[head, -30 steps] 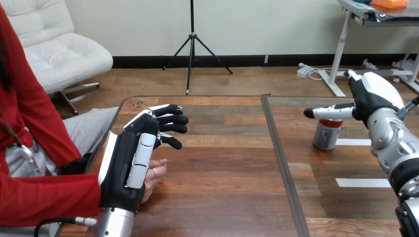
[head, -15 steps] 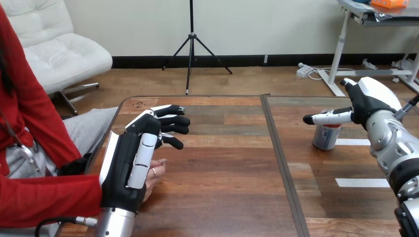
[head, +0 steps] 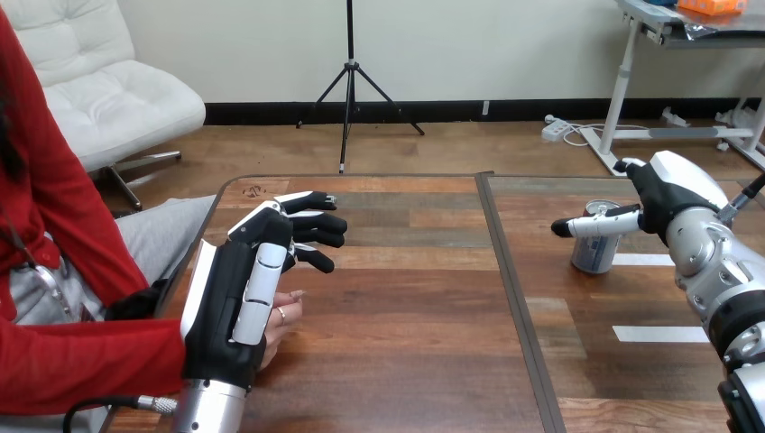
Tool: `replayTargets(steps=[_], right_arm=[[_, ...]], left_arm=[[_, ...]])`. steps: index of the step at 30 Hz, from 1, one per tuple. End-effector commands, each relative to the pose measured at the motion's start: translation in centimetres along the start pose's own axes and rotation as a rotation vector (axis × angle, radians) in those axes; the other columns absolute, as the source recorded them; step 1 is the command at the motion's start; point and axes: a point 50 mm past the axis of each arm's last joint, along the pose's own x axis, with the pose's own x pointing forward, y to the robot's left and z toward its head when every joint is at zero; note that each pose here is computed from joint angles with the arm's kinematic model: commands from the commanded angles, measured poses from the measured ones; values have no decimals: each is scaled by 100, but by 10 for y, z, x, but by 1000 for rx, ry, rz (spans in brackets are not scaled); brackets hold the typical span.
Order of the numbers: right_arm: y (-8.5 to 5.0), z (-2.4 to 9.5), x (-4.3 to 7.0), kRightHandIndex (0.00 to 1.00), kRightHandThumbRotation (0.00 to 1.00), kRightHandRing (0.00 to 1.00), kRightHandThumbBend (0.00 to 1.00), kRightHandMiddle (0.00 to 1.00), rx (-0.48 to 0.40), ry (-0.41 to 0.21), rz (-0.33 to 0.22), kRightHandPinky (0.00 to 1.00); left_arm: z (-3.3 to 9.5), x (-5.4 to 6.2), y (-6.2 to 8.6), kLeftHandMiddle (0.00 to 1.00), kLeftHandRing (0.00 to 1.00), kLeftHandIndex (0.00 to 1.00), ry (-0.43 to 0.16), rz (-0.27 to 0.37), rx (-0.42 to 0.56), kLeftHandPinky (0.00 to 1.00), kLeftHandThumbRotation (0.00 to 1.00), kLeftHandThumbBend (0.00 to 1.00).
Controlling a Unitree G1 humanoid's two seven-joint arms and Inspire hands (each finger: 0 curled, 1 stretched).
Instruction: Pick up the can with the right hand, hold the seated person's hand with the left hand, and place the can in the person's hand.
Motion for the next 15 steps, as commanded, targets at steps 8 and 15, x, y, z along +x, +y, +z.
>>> replayTargets(steps=[8, 15], right_arm=[[6, 12, 0, 92, 44, 93, 100, 93, 15, -29, 18, 86], [10, 11, 0, 92, 46, 91, 100, 93, 28, -21, 31, 84]], left_arm=[[13, 17, 2, 59, 58, 64, -90, -12, 23, 46, 100, 57], [13, 17, 2, 59, 57, 63, -87, -10, 22, 45, 100, 56]])
